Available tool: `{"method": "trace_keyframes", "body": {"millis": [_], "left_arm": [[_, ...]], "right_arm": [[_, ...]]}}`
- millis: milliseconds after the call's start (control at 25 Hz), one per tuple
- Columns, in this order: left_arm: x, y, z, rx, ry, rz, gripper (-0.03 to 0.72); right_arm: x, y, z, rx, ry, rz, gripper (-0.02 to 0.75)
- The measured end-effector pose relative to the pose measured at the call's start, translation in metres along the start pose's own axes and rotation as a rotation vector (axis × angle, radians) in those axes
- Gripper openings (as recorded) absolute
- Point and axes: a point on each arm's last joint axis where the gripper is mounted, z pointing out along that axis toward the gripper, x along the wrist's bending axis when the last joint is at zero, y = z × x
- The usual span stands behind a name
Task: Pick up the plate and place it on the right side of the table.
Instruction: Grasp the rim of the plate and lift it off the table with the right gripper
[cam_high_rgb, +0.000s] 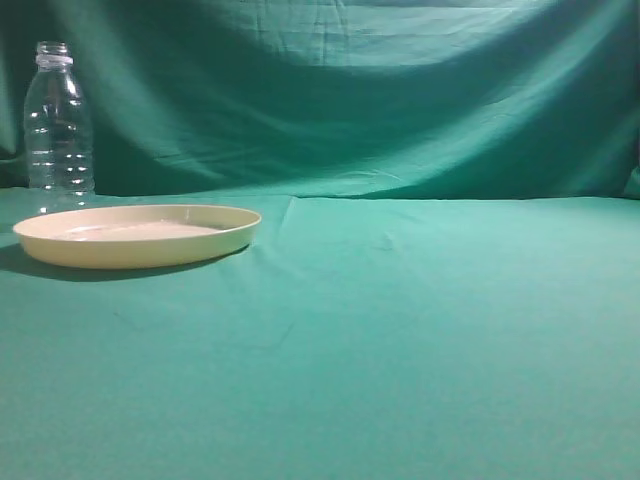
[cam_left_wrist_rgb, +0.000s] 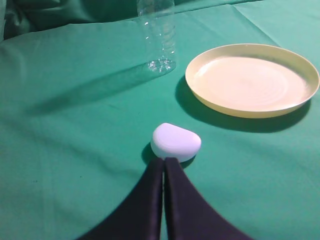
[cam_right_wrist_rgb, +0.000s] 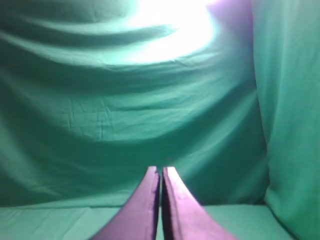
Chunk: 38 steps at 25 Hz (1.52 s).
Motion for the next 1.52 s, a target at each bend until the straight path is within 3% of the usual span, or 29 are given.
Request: {"method": "trace_keyframes", "body": {"millis": [280,480,600,680,840,1040,1240,1520], "left_arm": [[0.0,0.0,0.0,0.0,0.0,0.0,0.0],[0.0,0.0,0.0,0.0,0.0,0.0,0.0],[0.0,0.0,0.0,0.0,0.0,0.0,0.0],[0.0,0.0,0.0,0.0,0.0,0.0,0.0],[0.0,0.0,0.0,0.0,0.0,0.0,0.0],[0.0,0.0,0.0,0.0,0.0,0.0,0.0],[0.0,0.0,0.0,0.0,0.0,0.0,0.0],[0.0,0.0,0.0,0.0,0.0,0.0,0.0]], "right_arm": [[0.002,0.064,0.054,0.36,-0.057,0.037,0.0],[0.002,0.067,0.095,0.67,-0.089,0.082,0.0],[0.005,0.061,0.115,0.797,-0.062,0.085,0.0],[0.014,0.057,0.129,0.893,0.015,0.087,0.0],[0.048,0.047,0.154,1.056,0.264,0.045,0.0],[0.112,0.025,0.187,1.186,0.512,-0.062,0.0],[0.172,-0.006,0.233,1.289,0.575,-0.124,0.0],[0.221,-0.069,0.294,1.476,0.558,-0.15,0.0]]}}
